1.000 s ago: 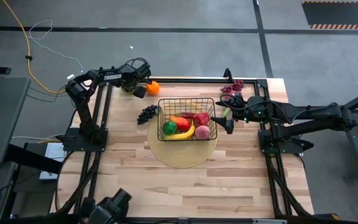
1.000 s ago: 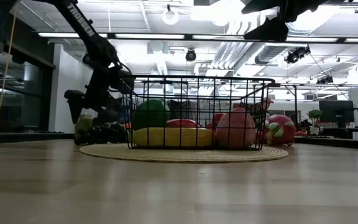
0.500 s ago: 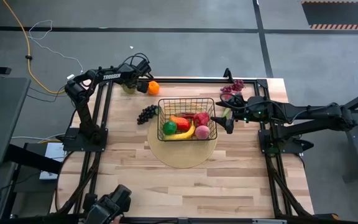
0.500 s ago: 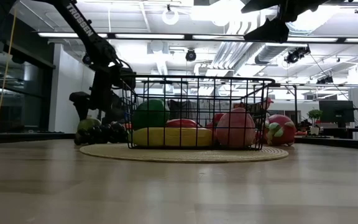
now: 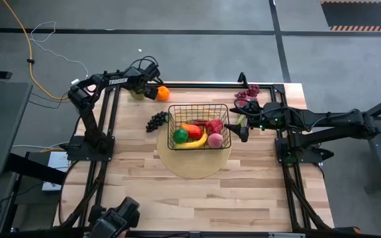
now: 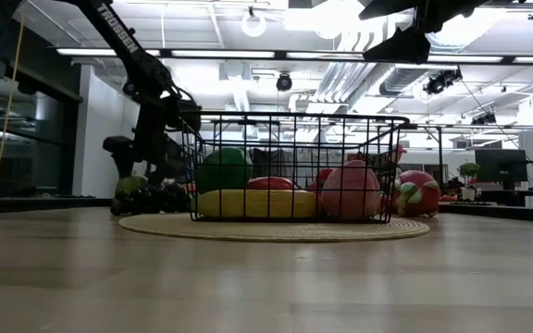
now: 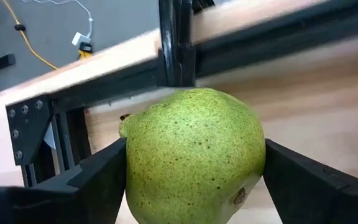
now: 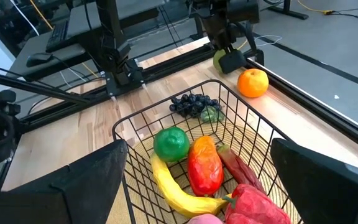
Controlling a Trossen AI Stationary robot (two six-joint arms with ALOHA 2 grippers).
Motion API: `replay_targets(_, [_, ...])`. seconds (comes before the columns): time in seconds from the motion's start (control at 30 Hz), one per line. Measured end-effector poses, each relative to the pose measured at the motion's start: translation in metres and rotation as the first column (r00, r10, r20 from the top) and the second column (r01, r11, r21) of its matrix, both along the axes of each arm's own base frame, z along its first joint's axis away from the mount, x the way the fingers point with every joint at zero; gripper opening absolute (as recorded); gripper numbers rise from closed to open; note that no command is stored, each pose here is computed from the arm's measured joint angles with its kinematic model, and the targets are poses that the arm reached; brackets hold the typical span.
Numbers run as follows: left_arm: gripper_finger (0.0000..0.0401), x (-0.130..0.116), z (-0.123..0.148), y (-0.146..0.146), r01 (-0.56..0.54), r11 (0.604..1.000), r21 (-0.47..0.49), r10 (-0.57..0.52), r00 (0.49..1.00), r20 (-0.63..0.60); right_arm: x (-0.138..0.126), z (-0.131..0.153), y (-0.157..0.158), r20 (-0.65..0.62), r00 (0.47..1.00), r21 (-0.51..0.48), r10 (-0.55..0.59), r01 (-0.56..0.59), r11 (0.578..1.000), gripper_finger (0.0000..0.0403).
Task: Build produce basket
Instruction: Put the pear into the wire basket
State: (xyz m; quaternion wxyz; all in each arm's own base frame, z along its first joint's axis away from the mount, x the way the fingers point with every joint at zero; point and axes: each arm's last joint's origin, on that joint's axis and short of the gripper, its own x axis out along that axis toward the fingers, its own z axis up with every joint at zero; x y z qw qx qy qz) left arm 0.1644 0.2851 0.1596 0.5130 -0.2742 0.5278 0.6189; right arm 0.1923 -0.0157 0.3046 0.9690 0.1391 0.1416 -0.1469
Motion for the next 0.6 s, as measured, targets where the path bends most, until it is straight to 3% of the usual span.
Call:
replay_targets(0.2, [0.031, -0.001, 0.029, -0.007, 0.045, 0.998, 0.034, -0.049, 0.992, 0.116, 0.0, 0.0, 0.0, -0.001, 1.0, -0.004, 0.001, -0.001, 1.0, 0.0387])
replay_targets(0.37, [0.0309, 0.002, 0.075, -0.022, 0.082, 0.981, 0.174, -0.128, 0.952, 0.276, 0.0, 0.0, 0.0, -0.001, 1.0, -0.003, 0.001, -0.001, 1.0, 0.0387])
replay_targets(0.5, [0.0309, 0.01, 0.122, -0.045, 0.126, 0.927, 0.352, -0.279, 0.861, 0.425, 0.0, 0.0, 0.0, -0.001, 1.0, -0.003, 0.001, -0.001, 1.0, 0.0387])
replay_targets(0.6, [0.0309, 0.017, 0.157, -0.071, 0.155, 0.858, 0.491, -0.424, 0.753, 0.503, 0.0, 0.0, 0.0, -0.001, 1.0, -0.003, 0.001, -0.001, 1.0, 0.0387])
